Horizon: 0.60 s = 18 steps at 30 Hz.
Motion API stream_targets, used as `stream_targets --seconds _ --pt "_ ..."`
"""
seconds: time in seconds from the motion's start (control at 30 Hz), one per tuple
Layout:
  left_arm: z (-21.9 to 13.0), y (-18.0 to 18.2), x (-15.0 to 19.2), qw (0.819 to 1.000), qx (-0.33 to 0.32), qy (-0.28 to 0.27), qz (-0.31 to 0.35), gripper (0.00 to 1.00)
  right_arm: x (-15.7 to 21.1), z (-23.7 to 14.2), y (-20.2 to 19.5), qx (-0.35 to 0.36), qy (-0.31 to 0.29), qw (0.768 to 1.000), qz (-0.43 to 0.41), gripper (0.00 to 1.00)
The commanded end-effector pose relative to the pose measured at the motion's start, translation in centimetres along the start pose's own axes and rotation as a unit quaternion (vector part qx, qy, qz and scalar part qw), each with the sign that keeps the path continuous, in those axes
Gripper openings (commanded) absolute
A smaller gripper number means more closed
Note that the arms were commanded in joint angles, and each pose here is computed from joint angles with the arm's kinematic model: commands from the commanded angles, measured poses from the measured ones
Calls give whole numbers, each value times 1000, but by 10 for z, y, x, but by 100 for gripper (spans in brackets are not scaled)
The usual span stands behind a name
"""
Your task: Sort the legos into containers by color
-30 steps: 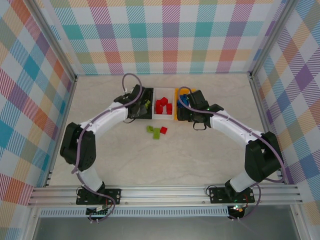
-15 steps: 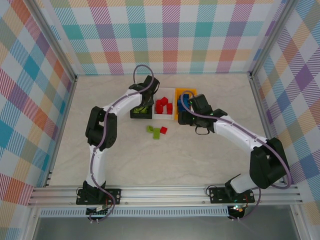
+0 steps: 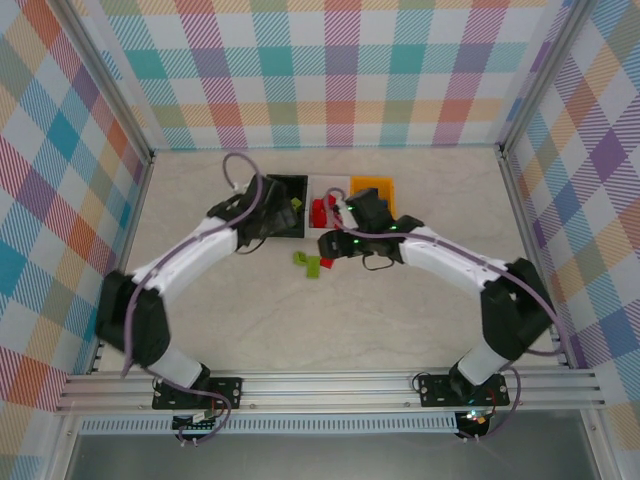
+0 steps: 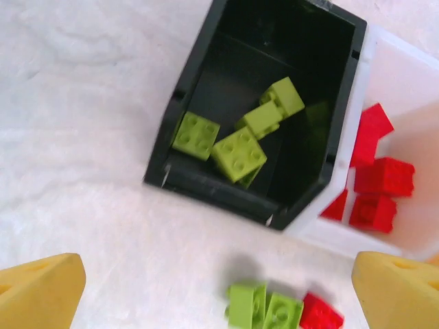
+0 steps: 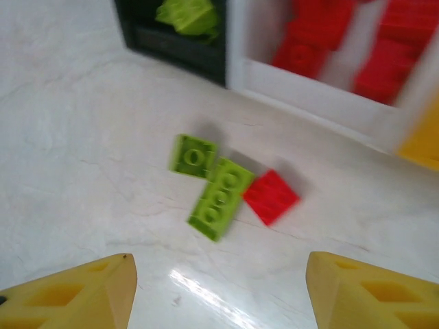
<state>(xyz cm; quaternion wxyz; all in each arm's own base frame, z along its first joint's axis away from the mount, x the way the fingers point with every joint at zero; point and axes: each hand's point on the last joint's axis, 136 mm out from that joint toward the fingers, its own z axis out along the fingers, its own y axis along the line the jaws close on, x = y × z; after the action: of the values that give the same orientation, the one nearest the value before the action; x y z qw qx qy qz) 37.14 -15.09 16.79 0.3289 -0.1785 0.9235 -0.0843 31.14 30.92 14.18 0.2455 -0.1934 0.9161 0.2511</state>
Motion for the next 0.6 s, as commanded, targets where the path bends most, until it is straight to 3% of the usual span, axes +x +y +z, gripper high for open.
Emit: stream_targets --seconds 0.0,0.27,0.57 --pt "-8 32 37 999 1 16 -34 100 -6 27 26 -10 17 998 -60 66" --pt "-33 99 82 998 -41 23 -41 100 -13 92 30 62 55 991 -102 66" --pt "-40 121 86 997 -67 12 -47 100 5 129 15 122 91 980 -126 61"
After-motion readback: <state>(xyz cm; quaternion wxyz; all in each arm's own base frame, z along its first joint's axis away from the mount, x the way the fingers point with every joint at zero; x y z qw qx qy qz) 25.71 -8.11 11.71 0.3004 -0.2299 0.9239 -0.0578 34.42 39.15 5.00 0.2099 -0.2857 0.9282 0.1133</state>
